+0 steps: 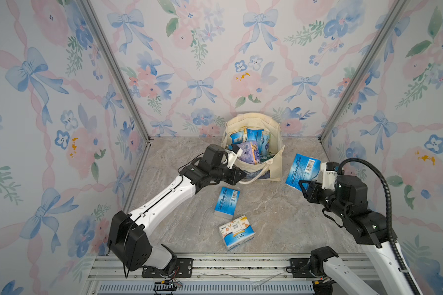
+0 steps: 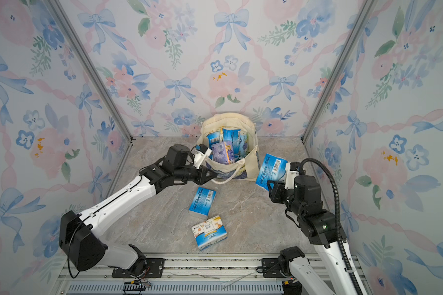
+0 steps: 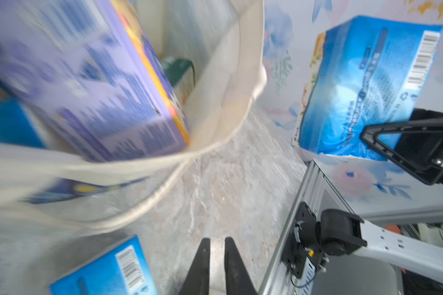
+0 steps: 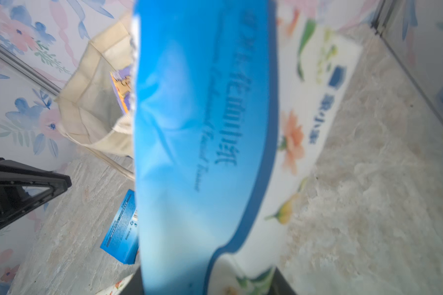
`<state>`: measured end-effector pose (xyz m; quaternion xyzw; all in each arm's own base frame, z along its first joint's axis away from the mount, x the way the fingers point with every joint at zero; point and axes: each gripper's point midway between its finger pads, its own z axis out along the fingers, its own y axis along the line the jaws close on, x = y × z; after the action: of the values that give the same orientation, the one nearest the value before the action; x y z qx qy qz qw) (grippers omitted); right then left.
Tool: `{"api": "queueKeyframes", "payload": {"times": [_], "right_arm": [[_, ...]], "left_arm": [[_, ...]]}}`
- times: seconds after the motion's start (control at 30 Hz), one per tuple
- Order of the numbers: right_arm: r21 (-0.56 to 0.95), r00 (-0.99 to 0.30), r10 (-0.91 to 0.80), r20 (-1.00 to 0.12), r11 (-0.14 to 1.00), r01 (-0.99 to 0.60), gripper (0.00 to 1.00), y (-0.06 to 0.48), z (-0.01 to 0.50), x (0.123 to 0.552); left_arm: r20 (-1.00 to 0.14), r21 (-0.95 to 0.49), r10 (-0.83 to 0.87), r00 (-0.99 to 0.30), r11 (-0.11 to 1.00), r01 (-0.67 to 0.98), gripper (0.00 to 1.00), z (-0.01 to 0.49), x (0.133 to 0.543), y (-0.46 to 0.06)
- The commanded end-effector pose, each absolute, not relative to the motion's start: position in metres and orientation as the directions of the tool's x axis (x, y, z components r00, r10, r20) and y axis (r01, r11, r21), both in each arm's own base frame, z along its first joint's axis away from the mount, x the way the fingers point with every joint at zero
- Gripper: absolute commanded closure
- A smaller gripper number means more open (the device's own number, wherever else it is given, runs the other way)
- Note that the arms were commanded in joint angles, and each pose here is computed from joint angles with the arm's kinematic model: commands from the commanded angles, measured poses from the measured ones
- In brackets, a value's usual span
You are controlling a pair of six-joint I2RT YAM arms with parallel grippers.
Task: Put tissues into the canvas bag
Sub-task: Pick up the pack of facial tissues from the center of the board, then place the pack of facial tissues in the canvas bag.
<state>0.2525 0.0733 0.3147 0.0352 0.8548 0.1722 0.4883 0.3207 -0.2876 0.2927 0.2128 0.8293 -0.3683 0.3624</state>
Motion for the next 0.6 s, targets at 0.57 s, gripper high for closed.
{"api": "queueKeyframes", "payload": {"times": [0.57], "right_arm": [[0.086,-0.472,-0.080,-0.878,0.944,-0.320,0.52,0.168,0.394,0.429]], "left_arm": [[-0.871,-0.211,-0.047,-0.489,0.935,0.285,0.55,0.324,0.491,-0.216]]}}
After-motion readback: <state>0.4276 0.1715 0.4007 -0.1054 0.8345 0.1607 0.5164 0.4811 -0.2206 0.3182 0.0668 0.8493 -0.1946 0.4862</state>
